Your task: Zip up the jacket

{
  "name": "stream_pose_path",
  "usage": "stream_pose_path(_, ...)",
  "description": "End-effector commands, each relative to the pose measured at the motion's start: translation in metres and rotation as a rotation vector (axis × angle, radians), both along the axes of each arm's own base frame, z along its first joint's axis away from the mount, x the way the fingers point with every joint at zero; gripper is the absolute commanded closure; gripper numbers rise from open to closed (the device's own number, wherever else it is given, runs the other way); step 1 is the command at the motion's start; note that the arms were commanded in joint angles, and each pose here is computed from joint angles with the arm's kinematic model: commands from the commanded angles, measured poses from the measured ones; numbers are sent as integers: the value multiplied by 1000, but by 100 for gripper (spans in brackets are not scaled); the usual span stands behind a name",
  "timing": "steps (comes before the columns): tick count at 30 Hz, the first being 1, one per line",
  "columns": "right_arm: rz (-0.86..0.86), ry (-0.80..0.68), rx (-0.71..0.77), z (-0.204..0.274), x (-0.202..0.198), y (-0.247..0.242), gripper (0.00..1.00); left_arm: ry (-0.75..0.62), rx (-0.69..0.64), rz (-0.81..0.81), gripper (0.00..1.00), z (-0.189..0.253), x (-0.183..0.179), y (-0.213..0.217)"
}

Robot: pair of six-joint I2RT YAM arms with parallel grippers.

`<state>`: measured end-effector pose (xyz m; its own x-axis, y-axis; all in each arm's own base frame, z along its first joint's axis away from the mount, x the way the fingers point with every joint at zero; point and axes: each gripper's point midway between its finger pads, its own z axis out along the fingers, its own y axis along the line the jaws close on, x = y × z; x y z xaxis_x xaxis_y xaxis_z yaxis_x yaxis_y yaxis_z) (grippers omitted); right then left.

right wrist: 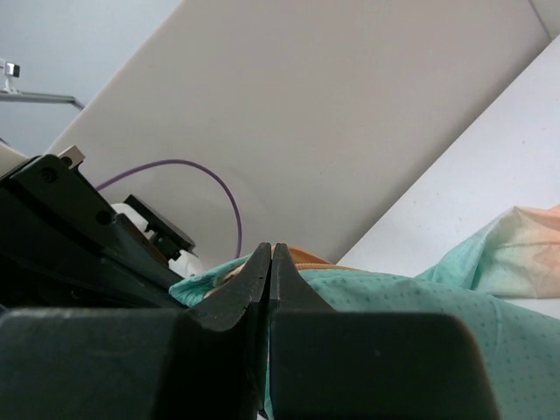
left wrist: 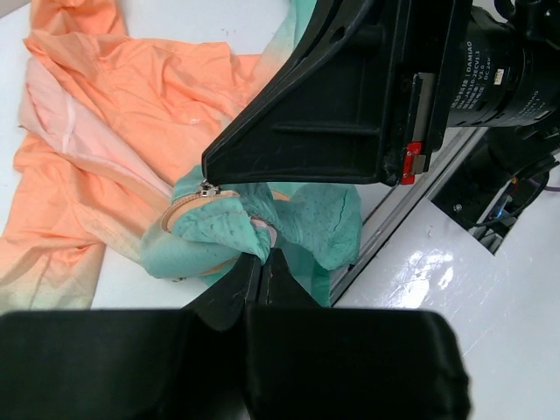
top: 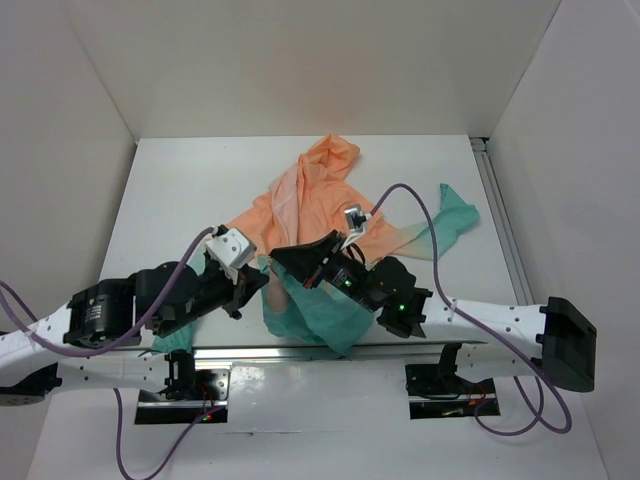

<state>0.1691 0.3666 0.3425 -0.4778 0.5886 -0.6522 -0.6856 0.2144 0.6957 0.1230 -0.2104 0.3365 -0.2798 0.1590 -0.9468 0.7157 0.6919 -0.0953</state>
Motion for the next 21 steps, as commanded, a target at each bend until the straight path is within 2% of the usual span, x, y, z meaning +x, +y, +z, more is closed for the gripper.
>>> stream_pose_path(1, -260, 86, -182, -42, 63, -14, 100, -27, -140, -80, 100, 46, -13, -2)
stream_pose_path(9, -394, 191, -332, -75, 98, -7, 100, -33, -129, -82, 100, 45, -13, 0)
stream_pose_path(15, -531, 293, -470, -122, 129, -19, 100, -31, -131, -91, 100, 45, -15, 2)
stream_pose_path(21, -600, 326, -492, -130, 141, -29, 100, -21, -126, -88, 100, 43, -16, 3)
